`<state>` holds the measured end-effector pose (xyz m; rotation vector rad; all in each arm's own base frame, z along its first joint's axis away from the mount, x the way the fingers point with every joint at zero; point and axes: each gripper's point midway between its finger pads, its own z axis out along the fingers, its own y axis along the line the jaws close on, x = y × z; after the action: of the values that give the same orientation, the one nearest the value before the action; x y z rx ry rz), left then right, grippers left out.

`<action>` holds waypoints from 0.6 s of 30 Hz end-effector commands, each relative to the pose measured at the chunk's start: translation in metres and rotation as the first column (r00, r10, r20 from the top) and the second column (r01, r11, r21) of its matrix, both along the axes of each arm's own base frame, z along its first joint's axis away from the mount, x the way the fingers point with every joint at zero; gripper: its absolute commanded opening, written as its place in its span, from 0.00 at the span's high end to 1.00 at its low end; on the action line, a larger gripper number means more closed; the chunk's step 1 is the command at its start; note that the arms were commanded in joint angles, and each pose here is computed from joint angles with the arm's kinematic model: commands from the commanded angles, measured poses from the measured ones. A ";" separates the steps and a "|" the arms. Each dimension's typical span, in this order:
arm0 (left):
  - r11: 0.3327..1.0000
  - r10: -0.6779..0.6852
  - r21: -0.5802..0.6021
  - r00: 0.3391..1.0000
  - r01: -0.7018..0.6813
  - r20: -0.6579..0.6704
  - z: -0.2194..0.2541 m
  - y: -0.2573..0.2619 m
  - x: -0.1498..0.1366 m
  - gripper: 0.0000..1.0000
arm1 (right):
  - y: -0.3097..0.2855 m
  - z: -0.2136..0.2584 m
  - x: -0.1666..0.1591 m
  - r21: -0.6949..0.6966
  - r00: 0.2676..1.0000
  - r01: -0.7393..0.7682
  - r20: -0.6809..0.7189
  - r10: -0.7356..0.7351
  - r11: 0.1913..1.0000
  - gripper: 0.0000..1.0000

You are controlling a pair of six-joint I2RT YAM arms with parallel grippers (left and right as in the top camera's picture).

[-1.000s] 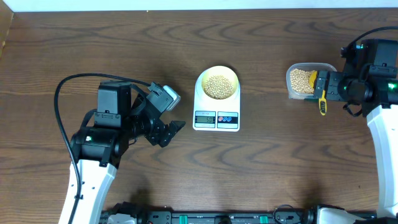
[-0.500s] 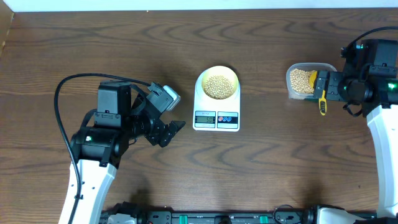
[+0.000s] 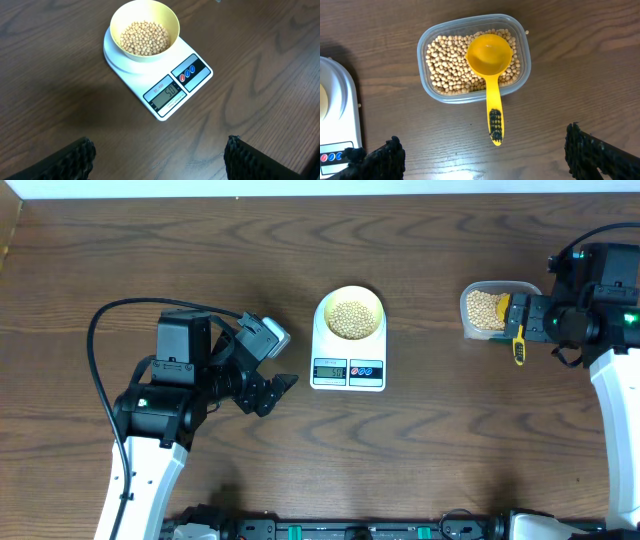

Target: Scoop item into bowl and weigh 50g on scale

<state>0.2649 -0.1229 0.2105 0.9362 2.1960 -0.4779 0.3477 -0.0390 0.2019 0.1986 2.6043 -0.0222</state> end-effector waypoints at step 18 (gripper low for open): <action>1.000 -0.005 0.015 0.998 0.006 -0.069 -0.034 0.004 -0.022 0.16 | 0.001 0.003 0.000 -0.019 1.000 -0.014 0.006 0.014 1.000 0.01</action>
<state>0.2539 -0.1212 0.1874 0.9370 2.2468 -0.4998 0.3477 -0.0390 0.2019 0.1986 2.6043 -0.0222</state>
